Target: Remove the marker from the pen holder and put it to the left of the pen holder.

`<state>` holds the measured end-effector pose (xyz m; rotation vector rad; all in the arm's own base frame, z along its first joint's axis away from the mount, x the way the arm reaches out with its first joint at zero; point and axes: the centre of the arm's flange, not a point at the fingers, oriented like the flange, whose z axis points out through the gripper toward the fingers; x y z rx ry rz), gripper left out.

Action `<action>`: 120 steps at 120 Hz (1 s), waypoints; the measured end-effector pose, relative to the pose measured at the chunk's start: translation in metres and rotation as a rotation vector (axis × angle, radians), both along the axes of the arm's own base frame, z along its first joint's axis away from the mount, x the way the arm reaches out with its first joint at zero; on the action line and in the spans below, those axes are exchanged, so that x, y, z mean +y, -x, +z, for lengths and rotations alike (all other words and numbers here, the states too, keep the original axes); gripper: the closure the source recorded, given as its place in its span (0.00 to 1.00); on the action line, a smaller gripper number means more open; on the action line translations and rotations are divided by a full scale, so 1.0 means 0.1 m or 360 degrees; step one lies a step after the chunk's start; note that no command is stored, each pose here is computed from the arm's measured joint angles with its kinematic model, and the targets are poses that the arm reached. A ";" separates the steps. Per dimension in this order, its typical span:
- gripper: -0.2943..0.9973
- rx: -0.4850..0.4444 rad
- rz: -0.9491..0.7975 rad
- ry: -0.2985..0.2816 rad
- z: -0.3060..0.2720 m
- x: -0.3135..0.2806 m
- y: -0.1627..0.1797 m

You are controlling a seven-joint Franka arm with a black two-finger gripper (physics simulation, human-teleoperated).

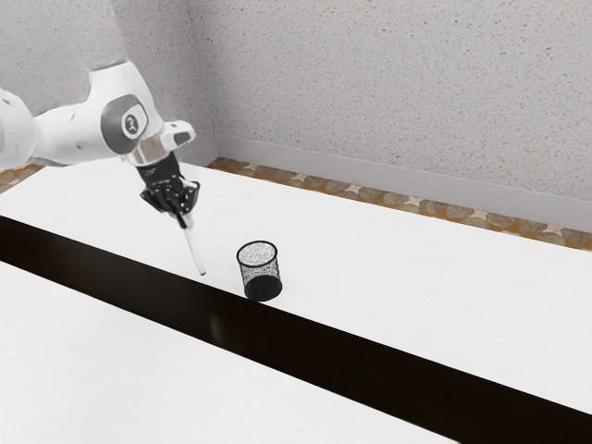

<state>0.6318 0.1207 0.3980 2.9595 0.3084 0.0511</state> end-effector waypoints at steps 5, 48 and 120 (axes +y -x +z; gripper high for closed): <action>0.83 0.0036 0.0001 0.0005 -0.15 -0.03 -0.02; 0.38 -0.0186 -0.0034 -0.0048 1.15 0.01 0.13; 0.24 -0.0138 -0.1144 -0.0228 1.66 -3.07 0.87</action>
